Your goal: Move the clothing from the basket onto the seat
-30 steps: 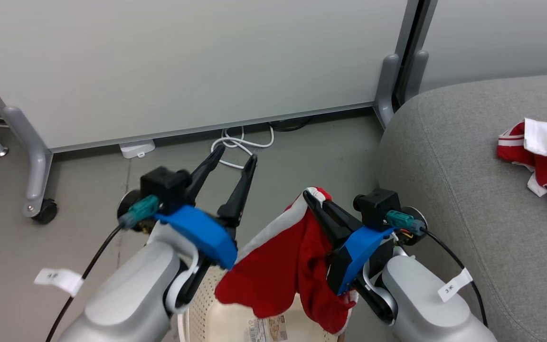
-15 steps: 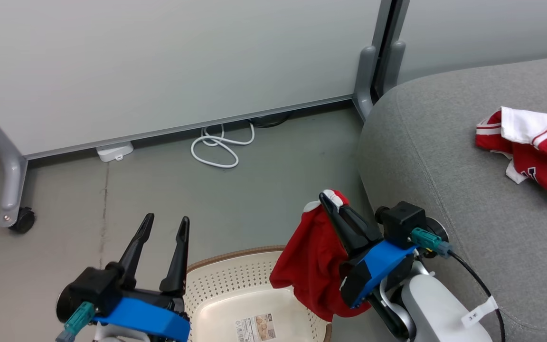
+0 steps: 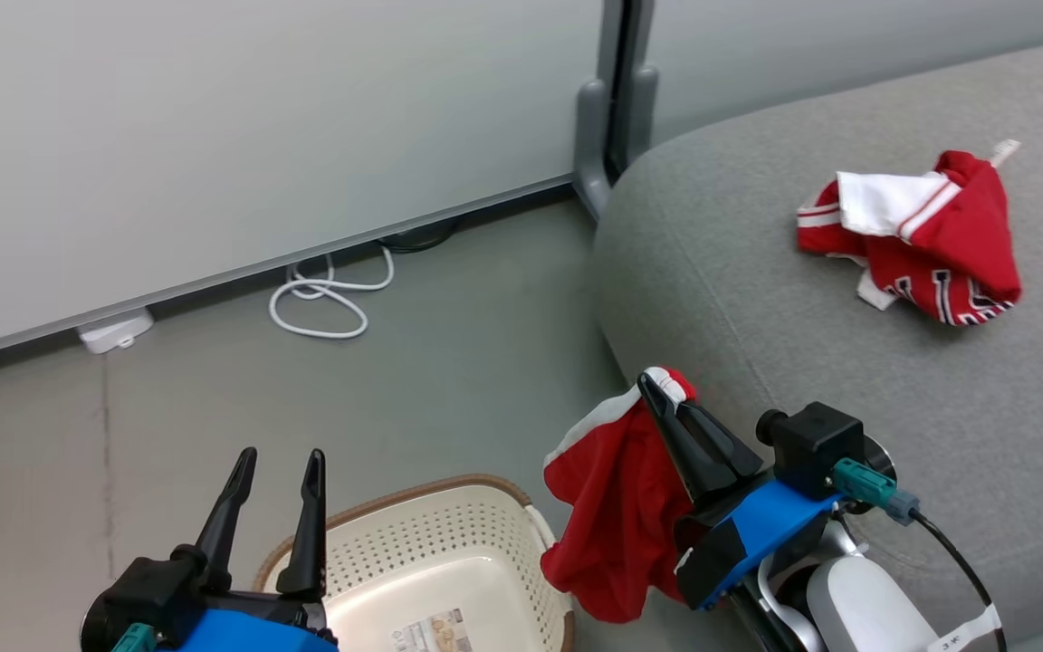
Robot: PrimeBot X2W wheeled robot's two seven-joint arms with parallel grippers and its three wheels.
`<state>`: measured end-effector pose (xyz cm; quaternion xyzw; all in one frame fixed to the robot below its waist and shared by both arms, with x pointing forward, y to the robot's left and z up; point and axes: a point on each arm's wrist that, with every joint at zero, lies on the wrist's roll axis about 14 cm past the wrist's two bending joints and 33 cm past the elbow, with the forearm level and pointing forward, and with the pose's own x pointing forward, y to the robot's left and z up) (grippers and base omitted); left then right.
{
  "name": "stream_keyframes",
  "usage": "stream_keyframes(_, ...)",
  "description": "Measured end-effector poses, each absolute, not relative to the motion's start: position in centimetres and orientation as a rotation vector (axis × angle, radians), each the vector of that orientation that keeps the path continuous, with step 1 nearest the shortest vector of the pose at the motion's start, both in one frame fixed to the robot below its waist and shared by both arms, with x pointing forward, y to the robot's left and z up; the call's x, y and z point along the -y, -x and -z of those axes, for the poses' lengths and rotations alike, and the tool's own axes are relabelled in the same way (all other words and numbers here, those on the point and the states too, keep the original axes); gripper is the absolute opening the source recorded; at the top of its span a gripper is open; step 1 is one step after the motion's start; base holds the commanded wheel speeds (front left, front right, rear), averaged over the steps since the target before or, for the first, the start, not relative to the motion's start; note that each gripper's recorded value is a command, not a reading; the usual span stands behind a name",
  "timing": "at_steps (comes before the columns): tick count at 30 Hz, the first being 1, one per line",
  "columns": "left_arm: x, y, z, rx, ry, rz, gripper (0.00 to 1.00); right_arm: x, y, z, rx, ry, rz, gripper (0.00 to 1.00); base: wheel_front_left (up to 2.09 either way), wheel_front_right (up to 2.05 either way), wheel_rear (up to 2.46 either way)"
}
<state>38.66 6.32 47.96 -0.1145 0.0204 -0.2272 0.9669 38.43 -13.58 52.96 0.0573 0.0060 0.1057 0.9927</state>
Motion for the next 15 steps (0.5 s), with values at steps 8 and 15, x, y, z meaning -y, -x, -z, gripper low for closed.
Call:
stream_keyframes(8, -2.4, -39.4, -47.3, -0.063, 0.229, 0.569, 1.00, 17.0, -36.6, -53.2, -0.004, -0.116, -0.105, 0.00, 0.00, 0.00, 0.00)
stream_keyframes(15, 1.8, -39.5, -46.9, -0.084, 0.229, 0.698, 1.00, 20.5, -34.7, -53.0, -0.009, -0.108, 0.010, 0.00, 0.00, 0.00, 0.00)
